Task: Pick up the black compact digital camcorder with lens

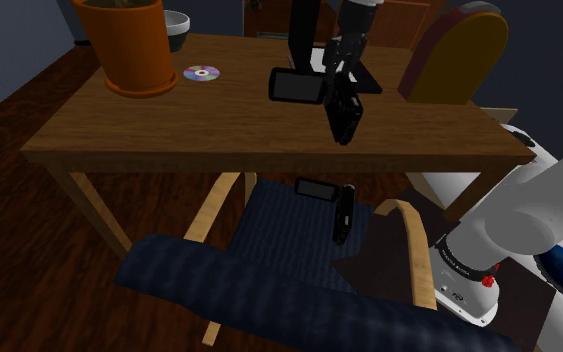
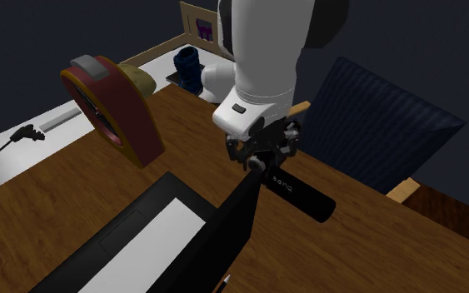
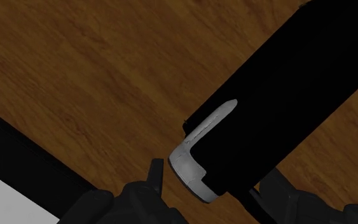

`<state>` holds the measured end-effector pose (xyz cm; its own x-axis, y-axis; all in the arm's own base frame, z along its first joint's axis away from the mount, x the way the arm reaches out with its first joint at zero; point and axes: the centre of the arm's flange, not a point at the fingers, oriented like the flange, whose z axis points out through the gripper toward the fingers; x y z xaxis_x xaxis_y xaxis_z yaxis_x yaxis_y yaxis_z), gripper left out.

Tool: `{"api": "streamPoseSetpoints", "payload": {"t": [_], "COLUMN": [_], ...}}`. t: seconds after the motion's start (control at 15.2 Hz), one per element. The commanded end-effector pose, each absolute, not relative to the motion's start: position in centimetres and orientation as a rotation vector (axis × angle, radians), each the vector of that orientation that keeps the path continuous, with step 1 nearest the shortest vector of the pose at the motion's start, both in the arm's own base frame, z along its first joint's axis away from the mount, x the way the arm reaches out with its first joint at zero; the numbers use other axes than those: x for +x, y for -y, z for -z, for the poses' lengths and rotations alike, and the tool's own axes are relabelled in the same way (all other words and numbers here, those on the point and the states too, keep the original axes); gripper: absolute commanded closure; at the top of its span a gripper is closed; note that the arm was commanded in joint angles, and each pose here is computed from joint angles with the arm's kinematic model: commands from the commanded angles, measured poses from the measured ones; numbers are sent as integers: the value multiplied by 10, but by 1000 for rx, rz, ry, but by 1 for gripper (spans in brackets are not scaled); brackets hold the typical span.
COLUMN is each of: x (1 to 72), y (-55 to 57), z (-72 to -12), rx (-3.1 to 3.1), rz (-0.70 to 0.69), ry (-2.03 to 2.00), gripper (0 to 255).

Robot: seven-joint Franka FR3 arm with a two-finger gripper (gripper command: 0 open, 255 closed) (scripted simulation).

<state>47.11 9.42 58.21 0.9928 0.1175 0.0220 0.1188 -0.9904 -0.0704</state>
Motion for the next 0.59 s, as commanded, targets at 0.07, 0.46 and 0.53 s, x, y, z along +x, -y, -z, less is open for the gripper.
{"api": "streamPoseSetpoints", "payload": {"t": [0.07, 0.46, 0.53], "x": [472, 472, 472], "y": [-95, -95, -95], "z": [-598, -630, -635], "rx": [-3064, -3064, -3064], "rz": [28, 28, 28], "ry": [182, 182, 182], "gripper": [255, 255, 255]}}
